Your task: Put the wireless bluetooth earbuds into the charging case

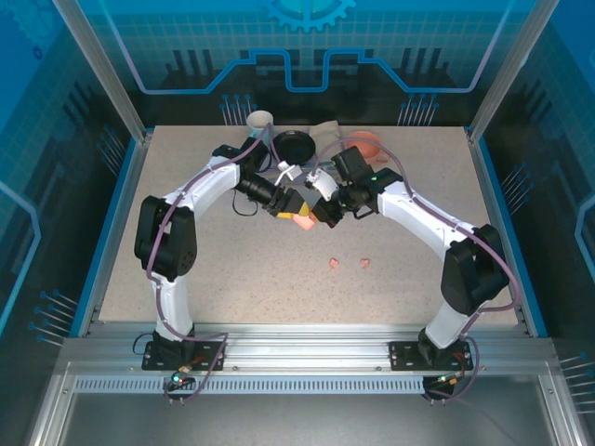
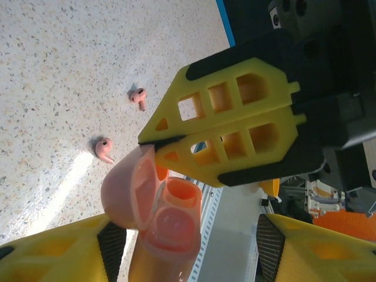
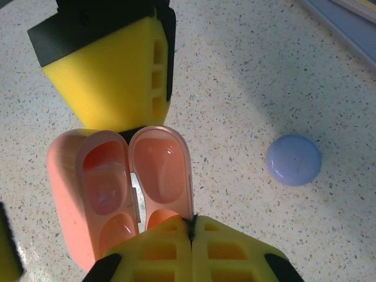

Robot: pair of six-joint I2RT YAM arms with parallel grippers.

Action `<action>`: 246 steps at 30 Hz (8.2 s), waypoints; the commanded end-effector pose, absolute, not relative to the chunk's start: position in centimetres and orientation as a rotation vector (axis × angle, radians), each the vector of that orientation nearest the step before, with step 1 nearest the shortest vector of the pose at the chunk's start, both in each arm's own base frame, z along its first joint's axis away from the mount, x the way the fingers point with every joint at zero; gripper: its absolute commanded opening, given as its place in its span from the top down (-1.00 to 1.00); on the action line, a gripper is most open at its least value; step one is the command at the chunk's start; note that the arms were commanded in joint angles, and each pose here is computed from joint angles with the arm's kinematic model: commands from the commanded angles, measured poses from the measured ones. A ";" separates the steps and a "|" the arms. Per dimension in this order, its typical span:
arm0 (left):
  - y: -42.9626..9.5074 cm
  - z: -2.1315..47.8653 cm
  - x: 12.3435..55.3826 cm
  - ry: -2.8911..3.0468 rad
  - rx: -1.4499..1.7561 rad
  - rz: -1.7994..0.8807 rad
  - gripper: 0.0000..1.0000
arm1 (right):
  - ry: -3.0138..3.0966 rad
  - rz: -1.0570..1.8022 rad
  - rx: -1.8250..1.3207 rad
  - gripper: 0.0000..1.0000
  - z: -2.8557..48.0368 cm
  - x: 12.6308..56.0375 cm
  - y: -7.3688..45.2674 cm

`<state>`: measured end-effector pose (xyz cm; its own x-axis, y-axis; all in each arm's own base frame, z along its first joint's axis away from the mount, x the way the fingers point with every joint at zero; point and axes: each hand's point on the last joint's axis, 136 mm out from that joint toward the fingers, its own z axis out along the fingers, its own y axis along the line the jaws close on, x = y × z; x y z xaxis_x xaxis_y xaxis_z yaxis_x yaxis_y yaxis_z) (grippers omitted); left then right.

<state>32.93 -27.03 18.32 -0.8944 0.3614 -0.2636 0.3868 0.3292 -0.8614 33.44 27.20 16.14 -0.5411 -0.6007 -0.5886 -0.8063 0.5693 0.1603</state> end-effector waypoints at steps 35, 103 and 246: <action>-27.4 18.4 32.1 2.483 0.731 -1.835 0.14 | 2.269 0.565 -1.151 1.00 18.3 33.6 27.7; -24.2 21.6 27.6 1.457 0.539 -0.811 1.00 | 2.761 0.143 0.548 -0.26 9.1 25.6 17.3; -29.9 25.3 30.5 1.373 0.676 -0.977 1.00 | 1.840 1.042 -0.088 0.65 33.7 29.5 28.2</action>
<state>30.06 -29.75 22.75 -0.1159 -0.1061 -0.9876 0.8704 0.4682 -0.1524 29.98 26.84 32.20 -0.5537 0.3558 -0.7529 -0.3971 0.6819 0.6143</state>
